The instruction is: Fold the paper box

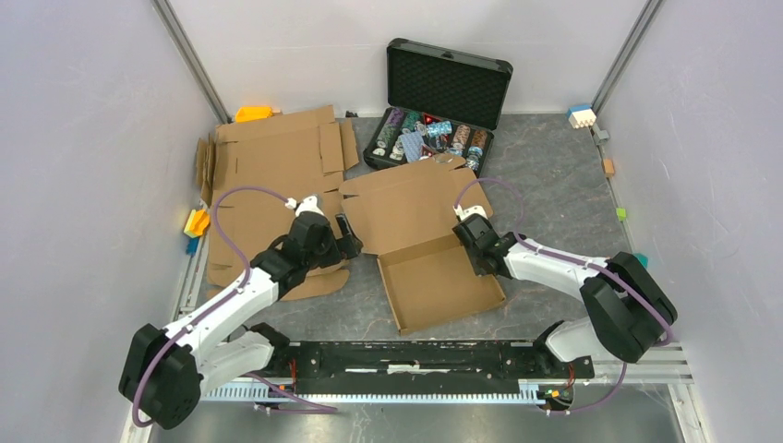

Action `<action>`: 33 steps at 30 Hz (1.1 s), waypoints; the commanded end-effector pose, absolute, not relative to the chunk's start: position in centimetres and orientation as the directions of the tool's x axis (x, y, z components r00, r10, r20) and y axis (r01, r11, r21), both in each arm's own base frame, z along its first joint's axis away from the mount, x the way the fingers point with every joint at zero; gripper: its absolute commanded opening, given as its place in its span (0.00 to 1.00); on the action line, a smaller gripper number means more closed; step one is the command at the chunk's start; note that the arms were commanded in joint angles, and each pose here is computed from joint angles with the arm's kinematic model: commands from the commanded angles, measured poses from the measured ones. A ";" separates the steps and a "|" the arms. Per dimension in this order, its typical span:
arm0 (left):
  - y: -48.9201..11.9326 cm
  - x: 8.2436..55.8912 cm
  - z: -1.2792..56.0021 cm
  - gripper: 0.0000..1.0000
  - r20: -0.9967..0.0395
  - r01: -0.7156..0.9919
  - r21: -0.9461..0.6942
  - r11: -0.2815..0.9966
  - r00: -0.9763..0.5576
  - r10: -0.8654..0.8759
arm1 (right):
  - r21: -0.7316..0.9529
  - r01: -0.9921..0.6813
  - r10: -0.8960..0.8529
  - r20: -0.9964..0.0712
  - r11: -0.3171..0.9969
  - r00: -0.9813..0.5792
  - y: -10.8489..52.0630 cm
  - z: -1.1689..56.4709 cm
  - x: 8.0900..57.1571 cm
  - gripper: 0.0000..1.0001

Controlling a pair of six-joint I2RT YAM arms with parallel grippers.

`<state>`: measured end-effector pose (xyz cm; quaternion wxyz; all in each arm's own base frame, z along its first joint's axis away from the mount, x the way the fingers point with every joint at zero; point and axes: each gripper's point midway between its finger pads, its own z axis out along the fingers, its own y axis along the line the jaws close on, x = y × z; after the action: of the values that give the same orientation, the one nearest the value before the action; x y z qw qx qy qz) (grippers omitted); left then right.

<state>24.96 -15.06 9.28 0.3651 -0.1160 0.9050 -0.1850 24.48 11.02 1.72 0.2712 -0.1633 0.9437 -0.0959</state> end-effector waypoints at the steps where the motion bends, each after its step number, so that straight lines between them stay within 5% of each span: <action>1: -15.7 26.7 11.3 1.00 -0.658 -0.018 -0.450 0.893 -0.670 -0.345 | -0.349 -0.249 -0.391 -0.436 0.904 -0.810 9.2 1.0 24.1 0.03; 5: -15.7 27.2 11.3 1.00 -0.652 -0.011 -0.466 0.885 -0.672 -0.351 | -0.296 -0.273 -0.387 -0.463 0.915 -0.797 10.3 1.7 24.4 0.41; 14: -16.7 29.0 12.0 1.00 -0.614 -0.003 -0.520 0.854 -0.694 -0.376 | -0.132 -0.312 -0.327 -0.593 0.941 -0.736 12.9 6.8 26.4 0.91; 18: -17.0 30.1 12.4 1.00 -0.618 0.001 -0.518 0.856 -0.692 -0.373 | -0.084 -0.296 -0.278 -0.646 0.951 -0.711 12.5 9.2 27.6 0.98; 33: -16.8 34.2 12.4 0.94 -0.649 -0.048 -0.444 0.895 -0.672 -0.358 | 0.194 -0.178 0.040 -0.775 0.965 -0.631 13.3 15.5 38.1 0.95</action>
<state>31.68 -16.75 10.34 0.3510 -0.1269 0.9051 -0.2038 34.36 11.55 12.78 0.3864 -0.0653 0.9167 0.0778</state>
